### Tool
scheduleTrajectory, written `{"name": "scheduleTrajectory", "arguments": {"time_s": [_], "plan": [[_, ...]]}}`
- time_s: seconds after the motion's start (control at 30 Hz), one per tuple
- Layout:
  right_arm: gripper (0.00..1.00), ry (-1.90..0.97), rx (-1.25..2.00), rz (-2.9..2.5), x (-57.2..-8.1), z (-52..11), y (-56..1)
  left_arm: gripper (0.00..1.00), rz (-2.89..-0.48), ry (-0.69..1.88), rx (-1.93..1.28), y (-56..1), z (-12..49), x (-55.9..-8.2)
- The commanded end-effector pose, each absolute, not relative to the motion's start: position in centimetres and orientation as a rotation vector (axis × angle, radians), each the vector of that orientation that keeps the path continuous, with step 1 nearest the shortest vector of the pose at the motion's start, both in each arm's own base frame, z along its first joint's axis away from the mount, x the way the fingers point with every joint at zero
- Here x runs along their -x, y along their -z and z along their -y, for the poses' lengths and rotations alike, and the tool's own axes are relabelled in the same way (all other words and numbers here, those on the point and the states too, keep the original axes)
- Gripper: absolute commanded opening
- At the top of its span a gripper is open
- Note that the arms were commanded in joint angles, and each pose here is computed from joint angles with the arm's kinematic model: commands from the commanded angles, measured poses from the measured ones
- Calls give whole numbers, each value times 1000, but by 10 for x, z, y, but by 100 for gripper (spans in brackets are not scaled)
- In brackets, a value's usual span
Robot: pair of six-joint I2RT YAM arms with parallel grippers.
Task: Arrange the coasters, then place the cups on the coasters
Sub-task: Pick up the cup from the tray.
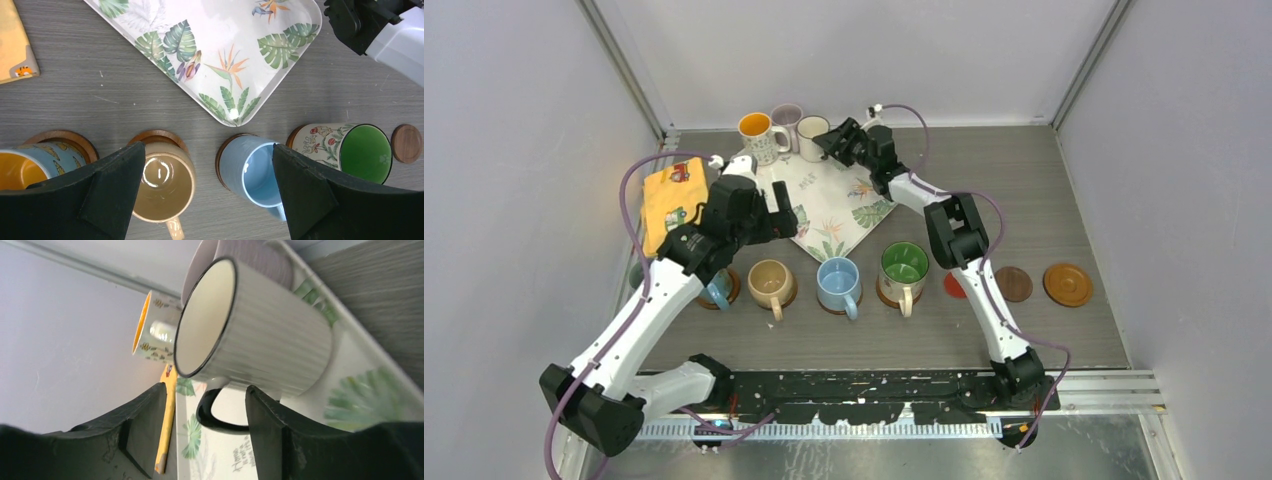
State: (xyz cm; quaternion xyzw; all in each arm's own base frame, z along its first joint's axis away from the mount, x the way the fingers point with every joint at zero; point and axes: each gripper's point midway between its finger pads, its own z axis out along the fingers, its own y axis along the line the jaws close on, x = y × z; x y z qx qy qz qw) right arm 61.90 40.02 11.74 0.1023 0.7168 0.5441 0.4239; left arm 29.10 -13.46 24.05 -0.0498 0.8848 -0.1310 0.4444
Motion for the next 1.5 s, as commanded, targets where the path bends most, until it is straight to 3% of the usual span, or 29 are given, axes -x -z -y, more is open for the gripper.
{"name": "scheduleTrajectory", "arguments": {"time_s": [0.0,0.43,0.67,1.2,1.47], "plan": [[66,-1329,-98,-1727,-596,-412,-188,100,-2123,332,130,-255,130,-294],[69,-587,7,-2066,-600,-362,-134,100,-2113,332,134,-258,127,-293],[69,-513,57,-2057,-604,-368,-126,100,-2108,332,134,-260,127,-293],[56,-393,172,-1928,-619,-392,-119,100,-2113,334,131,-258,129,-296],[54,-373,167,-1840,-633,-392,-125,100,-2111,324,133,-260,125,-296]]}}
